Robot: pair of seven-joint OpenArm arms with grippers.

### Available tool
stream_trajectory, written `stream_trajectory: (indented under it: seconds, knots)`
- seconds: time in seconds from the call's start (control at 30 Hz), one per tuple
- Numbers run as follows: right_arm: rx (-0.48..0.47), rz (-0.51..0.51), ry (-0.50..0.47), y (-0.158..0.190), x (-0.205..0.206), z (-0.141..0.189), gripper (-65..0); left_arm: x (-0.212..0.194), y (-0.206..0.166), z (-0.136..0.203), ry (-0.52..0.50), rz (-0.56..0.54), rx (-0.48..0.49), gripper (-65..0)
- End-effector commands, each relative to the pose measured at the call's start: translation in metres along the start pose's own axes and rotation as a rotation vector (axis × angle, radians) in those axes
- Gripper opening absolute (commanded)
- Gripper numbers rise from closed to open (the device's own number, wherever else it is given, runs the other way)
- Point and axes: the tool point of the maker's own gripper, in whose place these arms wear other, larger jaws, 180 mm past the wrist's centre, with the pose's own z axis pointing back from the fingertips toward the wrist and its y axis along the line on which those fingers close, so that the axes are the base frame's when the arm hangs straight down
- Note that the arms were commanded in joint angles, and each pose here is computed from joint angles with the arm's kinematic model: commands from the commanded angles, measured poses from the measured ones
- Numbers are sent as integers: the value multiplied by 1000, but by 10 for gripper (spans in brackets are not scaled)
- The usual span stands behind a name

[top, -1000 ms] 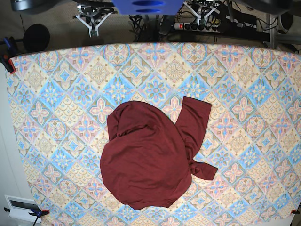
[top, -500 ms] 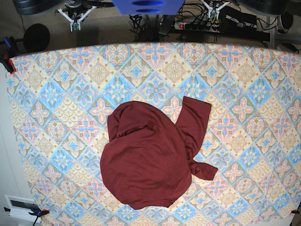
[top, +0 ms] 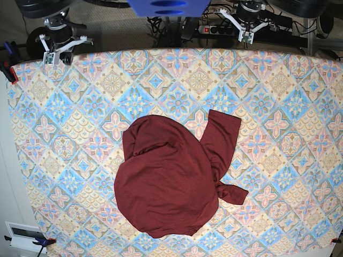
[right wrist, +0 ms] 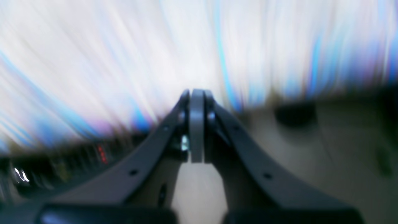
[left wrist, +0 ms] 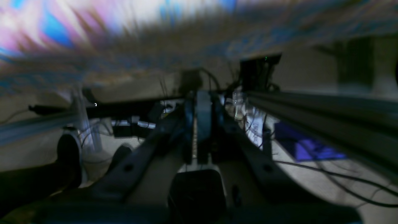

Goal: Layout the t-shirt on the table in an organized manner, then fold the t-shirt properly
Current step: 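Lower the left gripper onto the crumpled red t-shirt and grasp it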

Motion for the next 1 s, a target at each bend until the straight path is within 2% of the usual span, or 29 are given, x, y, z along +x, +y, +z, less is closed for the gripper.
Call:
stream_trajectory:
  seconds: [0.0,0.2,0.43,0.57,0.77,0.87,0.97]
  knots:
    - [4,-6,55,1,-13,8,-650,16,1,6,-45,-4,3,-650]
    - [45,-66,72,11,-9,7,-650,52,-2,17,-126,-6,-4,-650]
    - [73,-79,-36,22,31,-13,-650,71,0,13,-175,-7,1,-650]
    - [143,-83,-100,49,57,-28,-649,95,2,7,-235,2,3,-650]
    - [214,-75,-143,76,95,-49,-649,129,12,2,-320,125,-20,-650]
    - [255,-69,-192,92,118,-56,-639,140,16,-3,-316,184,-38,-650]
    - [283,-65,-212,104,132,-66,-585,154,10,-13,-276,223,-87,-649]
